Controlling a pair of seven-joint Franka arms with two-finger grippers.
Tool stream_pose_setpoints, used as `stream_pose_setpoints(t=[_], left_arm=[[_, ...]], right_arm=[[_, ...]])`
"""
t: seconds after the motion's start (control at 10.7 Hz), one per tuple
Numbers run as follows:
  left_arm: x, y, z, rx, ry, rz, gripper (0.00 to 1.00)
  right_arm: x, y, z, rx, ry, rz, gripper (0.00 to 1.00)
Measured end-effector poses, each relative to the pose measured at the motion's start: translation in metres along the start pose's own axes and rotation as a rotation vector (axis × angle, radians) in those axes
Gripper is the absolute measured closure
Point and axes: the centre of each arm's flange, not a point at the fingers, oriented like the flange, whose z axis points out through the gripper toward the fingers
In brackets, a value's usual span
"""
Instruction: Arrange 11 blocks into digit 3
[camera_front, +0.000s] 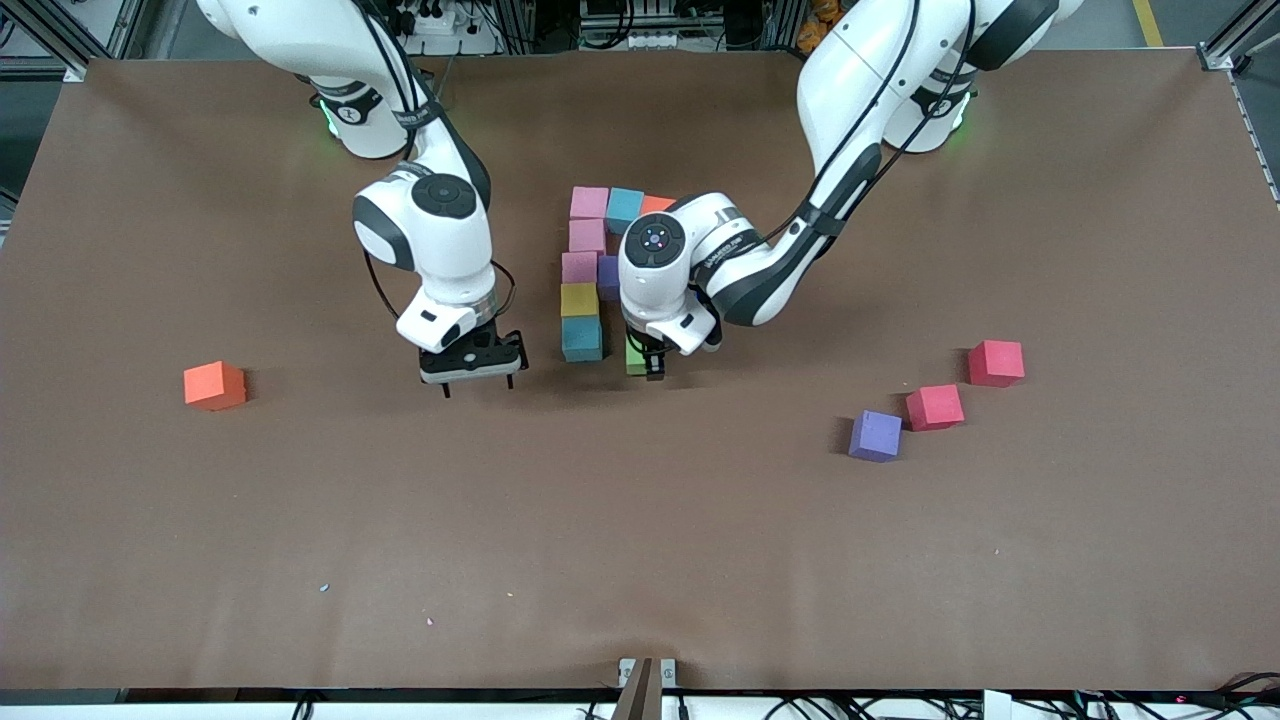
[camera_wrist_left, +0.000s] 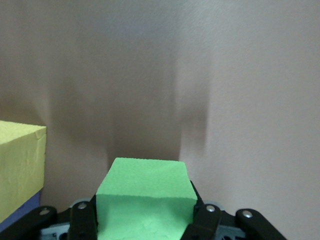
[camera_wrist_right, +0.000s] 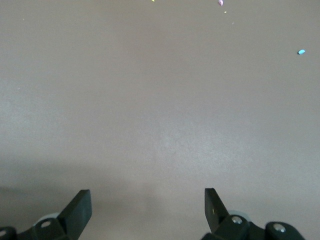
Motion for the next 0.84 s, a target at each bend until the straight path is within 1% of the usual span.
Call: stream_pose_setpoints(t=[0.28,0.47,0.56,0.65,0.84], left_arm=[[-0.013,-0.016,0.008,0.004,-0.008,0.002,0.39],[-0.020,-0.025,0.013,0.008,-0.010,0.005,0.39],[-0.022,-0.027,0.016,0.009,-0.013,0.007,0.39],[-0.023,-0.028,0.017,0.009,-0.015,0.008,0.39],[-0.024,-0.027,0.017,0.005,-0.023,0.008,0.39]], right_arm=[[0.031,0.042,-0.019,0.074,-0.119,-0.024,0.00],[0.048,0.084,-0.033,0.096,-0.219,-0.055,0.00],[0.057,0.107,-0.045,0.117,-0.262,-0.073,0.00],[0.064,0.132,-0.062,0.137,-0.294,-0.093,0.00],[0.067,0.175,-0.107,0.158,-0.347,-0.079,0.00]])
